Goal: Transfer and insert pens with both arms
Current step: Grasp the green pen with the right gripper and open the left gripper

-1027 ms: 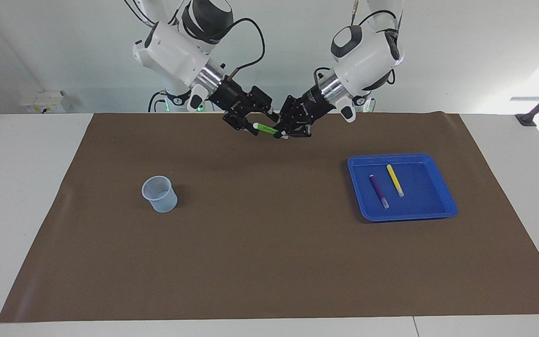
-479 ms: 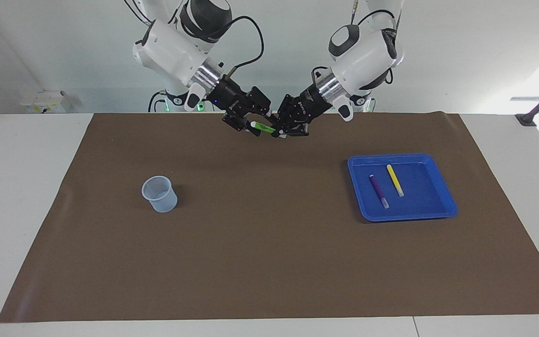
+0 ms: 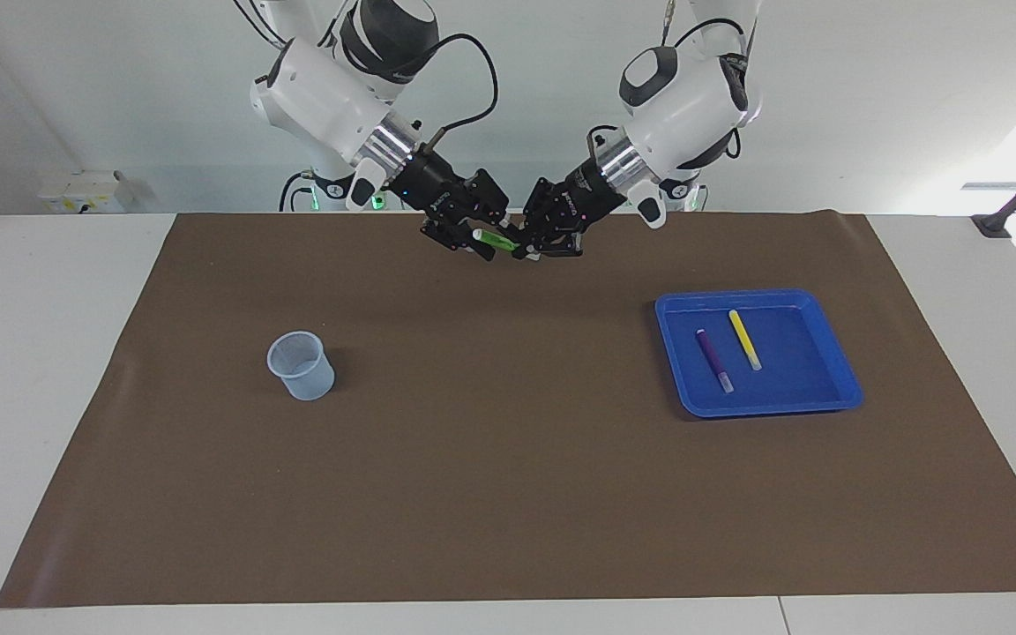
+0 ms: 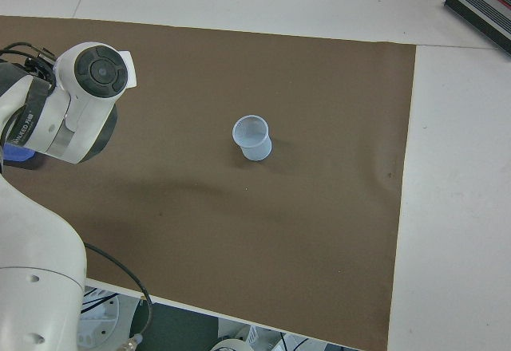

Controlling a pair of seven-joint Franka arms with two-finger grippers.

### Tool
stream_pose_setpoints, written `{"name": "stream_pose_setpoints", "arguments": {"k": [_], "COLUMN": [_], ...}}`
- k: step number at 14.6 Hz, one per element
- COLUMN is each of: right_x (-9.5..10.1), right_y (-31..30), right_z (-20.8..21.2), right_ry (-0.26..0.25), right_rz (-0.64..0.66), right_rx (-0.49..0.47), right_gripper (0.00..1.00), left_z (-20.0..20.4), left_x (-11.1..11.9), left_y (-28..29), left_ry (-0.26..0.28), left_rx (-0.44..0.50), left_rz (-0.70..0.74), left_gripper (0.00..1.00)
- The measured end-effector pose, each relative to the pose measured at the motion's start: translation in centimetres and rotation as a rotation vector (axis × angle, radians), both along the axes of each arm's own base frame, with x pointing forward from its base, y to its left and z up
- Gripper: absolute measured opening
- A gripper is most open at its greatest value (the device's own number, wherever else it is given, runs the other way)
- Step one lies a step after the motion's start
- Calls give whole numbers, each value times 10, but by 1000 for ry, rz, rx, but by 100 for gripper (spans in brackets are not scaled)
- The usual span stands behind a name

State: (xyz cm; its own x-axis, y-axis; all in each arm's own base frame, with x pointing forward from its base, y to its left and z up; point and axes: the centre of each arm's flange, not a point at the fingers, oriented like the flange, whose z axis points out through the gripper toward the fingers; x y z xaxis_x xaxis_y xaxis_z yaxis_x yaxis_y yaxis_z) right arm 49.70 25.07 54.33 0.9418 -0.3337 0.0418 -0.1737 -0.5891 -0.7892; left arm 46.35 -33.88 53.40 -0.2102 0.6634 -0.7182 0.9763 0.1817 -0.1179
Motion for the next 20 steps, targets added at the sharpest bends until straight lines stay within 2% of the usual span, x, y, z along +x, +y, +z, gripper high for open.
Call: {"name": "stream_pose_setpoints", "arguments": {"k": [6,11,12,13,15,16,18,20], "right_x": [-1,1,2,2,2,2,3,3], "right_y": [1,-5,-5,-5,-5,-5,-8,-8], "right_z": [-2,-1,0,0,0,-1,-3,-3], "right_ry": [21,22,20,20,20,21,22,23], "right_rz": [22,13,13,13,14,14,13,14], "right_rx": [1,3,3,4,4,2,-2,-2], "right_gripper": [62,57,52,52,41,39,19,18], "left_z": [0,0,0,0,0,1,4,4], "left_x": [0,1,1,1,1,1,1,1], "left_y": [0,0,0,0,0,1,3,3], "left_ry": [-1,-4,-4,-4,-4,-5,-11,-11], "left_rx": [0,-1,-1,-1,-1,-1,-4,-4], "left_rz": [2,4,4,4,5,6,11,11], "left_gripper": [17,17,17,17,17,17,17,17]}}
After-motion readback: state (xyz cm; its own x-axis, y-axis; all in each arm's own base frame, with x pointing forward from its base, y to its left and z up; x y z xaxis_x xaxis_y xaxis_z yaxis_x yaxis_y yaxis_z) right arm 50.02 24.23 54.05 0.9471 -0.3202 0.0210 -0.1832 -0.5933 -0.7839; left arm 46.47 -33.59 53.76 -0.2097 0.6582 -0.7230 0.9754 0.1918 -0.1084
